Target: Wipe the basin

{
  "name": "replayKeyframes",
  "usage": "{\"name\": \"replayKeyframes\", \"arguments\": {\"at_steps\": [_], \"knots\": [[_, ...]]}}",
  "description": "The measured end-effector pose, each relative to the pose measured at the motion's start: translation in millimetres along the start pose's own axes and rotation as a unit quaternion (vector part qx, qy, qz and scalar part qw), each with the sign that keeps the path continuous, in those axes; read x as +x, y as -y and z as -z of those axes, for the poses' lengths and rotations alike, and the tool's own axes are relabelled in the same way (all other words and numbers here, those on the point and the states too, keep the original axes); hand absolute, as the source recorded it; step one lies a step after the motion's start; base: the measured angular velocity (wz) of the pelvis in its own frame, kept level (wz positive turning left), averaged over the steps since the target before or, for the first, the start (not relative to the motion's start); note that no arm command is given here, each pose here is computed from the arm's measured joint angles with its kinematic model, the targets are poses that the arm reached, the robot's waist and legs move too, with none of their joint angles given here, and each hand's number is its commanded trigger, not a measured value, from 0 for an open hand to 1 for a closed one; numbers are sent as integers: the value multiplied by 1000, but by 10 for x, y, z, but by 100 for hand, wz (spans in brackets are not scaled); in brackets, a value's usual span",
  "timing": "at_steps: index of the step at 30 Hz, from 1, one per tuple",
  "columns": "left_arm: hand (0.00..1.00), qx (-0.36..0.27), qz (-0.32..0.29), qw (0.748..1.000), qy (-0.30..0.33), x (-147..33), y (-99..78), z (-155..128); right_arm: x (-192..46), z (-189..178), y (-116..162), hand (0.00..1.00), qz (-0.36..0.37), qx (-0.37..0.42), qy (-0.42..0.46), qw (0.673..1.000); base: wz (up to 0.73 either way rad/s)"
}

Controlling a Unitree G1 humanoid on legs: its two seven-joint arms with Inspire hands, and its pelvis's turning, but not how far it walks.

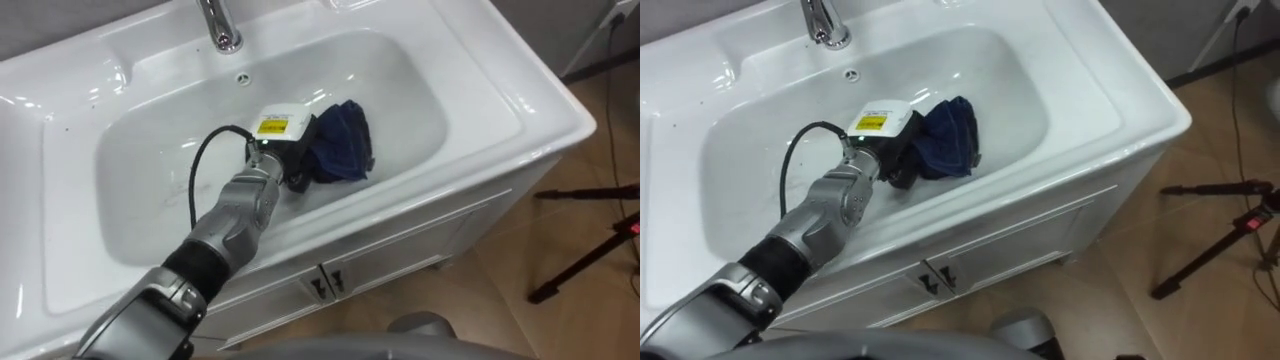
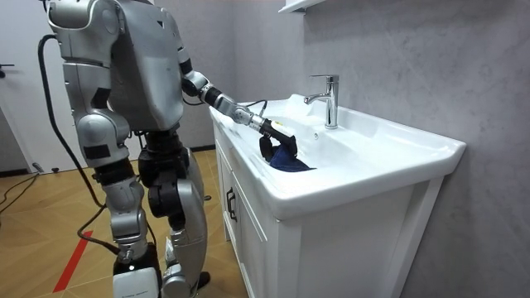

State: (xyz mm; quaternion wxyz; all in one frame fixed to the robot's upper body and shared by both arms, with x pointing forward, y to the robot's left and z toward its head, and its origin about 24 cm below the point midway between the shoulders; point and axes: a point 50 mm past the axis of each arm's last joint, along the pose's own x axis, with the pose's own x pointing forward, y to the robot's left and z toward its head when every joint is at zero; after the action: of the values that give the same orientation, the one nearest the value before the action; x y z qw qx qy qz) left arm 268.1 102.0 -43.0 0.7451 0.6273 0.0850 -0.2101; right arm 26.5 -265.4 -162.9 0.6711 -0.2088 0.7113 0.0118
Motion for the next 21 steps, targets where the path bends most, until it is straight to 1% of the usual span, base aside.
{"name": "replayKeyframes", "arguments": {"at_steps": [5, 8, 11, 13, 15, 16, 17, 19, 21], "knots": [[100, 13, -4, 1000, -8, -35, 18, 15, 0, 14, 1, 0, 1, -4, -5, 1000, -1], [100, 14, -1, 1000, -14, -32, 29, 44, 0, 22, 26, 0, 4, 6, -6, 1000, 0], [100, 13, 9, 999, -30, -47, 76, 125, -2, 20, 48, 0, 7, 18, -9, 1000, 0], [100, 25, 13, 999, -45, -72, 96, 221, -2, 29, 58, 0, 8, 29, -10, 999, 2], [100, 54, 20, 996, -70, -148, 146, 415, -5, 65, 103, 0, 17, 52, -8, 998, 0], [100, 65, 23, 994, -91, -204, 169, 546, -9, 65, 144, 0, 25, 57, -4, 998, -4], [100, 74, 24, 992, -100, -236, 182, 616, -11, 64, 163, 0, 29, 57, -3, 998, -9], [100, 102, 22, 984, -144, -390, 215, 922, -14, 76, 216, 0, 38, 64, 1, 997, -5], [100, 123, 12, 977, -174, -505, 196, 1131, -16, 99, 253, 0, 45, 71, 3, 996, 2]]}}
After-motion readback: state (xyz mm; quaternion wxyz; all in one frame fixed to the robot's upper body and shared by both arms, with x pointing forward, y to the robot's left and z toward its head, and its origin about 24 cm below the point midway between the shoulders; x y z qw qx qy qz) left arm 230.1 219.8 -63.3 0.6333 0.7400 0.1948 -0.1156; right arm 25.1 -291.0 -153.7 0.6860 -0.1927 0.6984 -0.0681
